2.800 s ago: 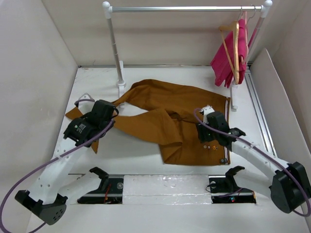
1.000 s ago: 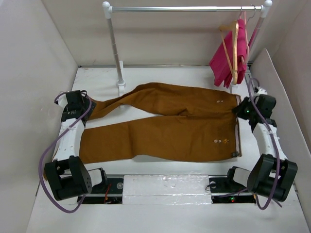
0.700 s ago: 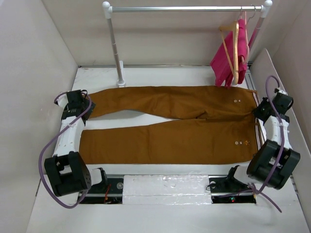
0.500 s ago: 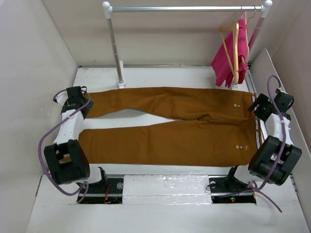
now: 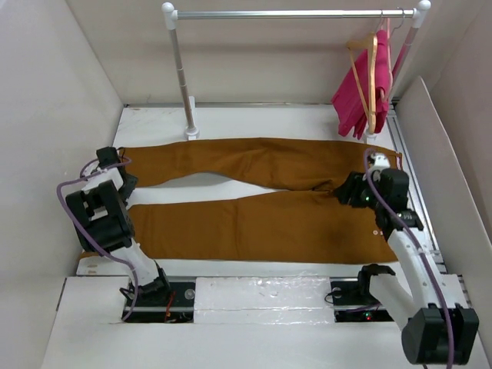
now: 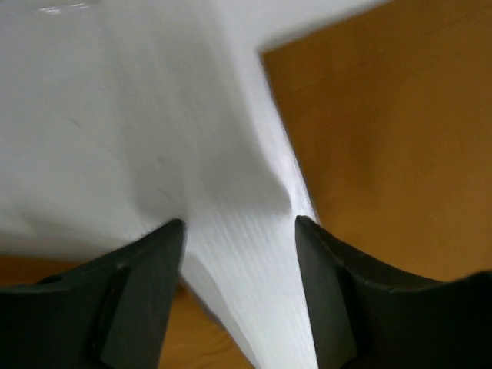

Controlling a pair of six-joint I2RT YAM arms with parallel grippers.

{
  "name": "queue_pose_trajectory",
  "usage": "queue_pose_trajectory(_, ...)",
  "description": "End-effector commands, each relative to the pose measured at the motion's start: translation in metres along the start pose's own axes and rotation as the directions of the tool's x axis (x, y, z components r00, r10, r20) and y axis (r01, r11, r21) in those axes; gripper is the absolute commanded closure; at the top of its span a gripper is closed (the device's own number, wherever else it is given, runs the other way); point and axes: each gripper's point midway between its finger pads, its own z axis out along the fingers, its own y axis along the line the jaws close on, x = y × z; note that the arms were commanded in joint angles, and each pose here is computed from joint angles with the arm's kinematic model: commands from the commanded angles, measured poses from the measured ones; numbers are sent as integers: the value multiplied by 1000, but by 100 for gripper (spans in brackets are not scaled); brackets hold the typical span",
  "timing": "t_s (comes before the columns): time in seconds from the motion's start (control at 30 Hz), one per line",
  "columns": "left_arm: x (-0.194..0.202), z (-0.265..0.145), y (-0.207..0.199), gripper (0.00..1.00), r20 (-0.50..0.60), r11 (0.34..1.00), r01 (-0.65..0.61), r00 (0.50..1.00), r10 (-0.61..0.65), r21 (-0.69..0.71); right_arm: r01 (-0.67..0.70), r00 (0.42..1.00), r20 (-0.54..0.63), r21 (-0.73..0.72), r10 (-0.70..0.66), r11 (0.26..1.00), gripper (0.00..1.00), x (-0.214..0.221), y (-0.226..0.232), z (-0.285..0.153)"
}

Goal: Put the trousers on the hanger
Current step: Flatten out the trousers at the center of the board.

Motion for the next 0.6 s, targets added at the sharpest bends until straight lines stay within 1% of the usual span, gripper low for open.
queue_pose_trajectory(0.0, -10, 2, -27, 44, 9, 997, 30, 999, -30, 72, 82, 996, -23, -169, -87, 982, 43, 21, 43, -10)
queue_pose_trajectory(0.03, -10, 8, -30, 48, 4, 997, 32, 999, -33, 72, 111, 993, -9, -188, -114, 976, 43, 21, 51, -16)
queue_pose_trajectory(0.07, -9, 12, -33, 55, 1, 997, 28, 1000, -28, 77, 126, 990, -38, -202, -136, 971, 43, 31, 55, -19)
queue_pose_trajectory(0.1, -10, 15, -37, 59, -2, 996, 23, 1000, -23, 88, 169, 981, -50, -242, -187, 955, 42, 38, 66, -22)
queue_pose_trajectory(0.13, -11, 22, -41, 83, -10, 996, 18, 1000, -18, 83, 185, 976, -67, -249, -207, 951, 42, 44, 68, -24)
queue_pose_trajectory(0.17, -11, 25, -44, 99, -13, 996, 15, 1000, -14, 84, 196, 968, -101, -257, -229, 946, 42, 54, 70, -26)
queue_pose_trajectory(0.2, -5, 35, -43, 100, -42, 998, 5, 999, -3, 67, 230, 956, -111, -295, -273, 927, 42, 61, 79, -27)
queue_pose_trajectory(0.23, -14, 34, -53, 100, -29, 997, 5, 1000, -2, 81, 242, 949, -124, -306, -291, 921, 42, 65, 83, -27)
queue_pose_trajectory(0.3, -23, 35, -62, 100, -14, 996, 6, 1000, -4, 86, 260, 932, -157, -338, -327, 904, 42, 75, 92, -23)
queue_pose_trajectory(0.33, -40, 27, -76, 100, 32, 992, 0, 999, -4, 127, 284, 918, -155, -388, -366, 877, 42, 80, 108, -23)
queue_pose_trajectory(0.37, -50, 23, -83, 100, 60, 989, -6, 998, -2, 148, 298, 910, -151, -407, -386, 863, 42, 81, 116, -21)
queue_pose_trajectory(0.4, -67, 11, -91, 100, 115, 985, -6, 993, -14, 172, 301, 894, -189, -417, -406, 858, 42, 90, 121, -15)
queue_pose_trajectory(0.43, -82, 1, -100, 100, 153, 980, -4, 988, -27, 198, 334, 880, -168, -447, -444, 830, 41, 87, 139, -15)
queue_pose_trajectory(0.47, -90, -6, -104, 100, 178, 978, -13, 984, -25, 209, 348, 871, -168, -451, -462, 822, 40, 87, 146, -13)
queue_pose_trajectory(0.5, -96, -12, -107, 100, 195, 976, -18, 981, -25, 219, 356, 856, -193, -456, -481, 816, 39, 93, 151, -8)
queue_pose_trajectory(0.53, -103, -22, -110, 100, 209, 973, -19, 978, -30, 231, 372, 847, -186, -459, -497, 807, 35, 93, 157, -5)
queue_pose_trajectory(0.57, -102, -24, -107, 100, 203, 975, -6, 978, -40, 222, 390, 842, -150, -492, -518, 778, 32, 89, 176, -6)
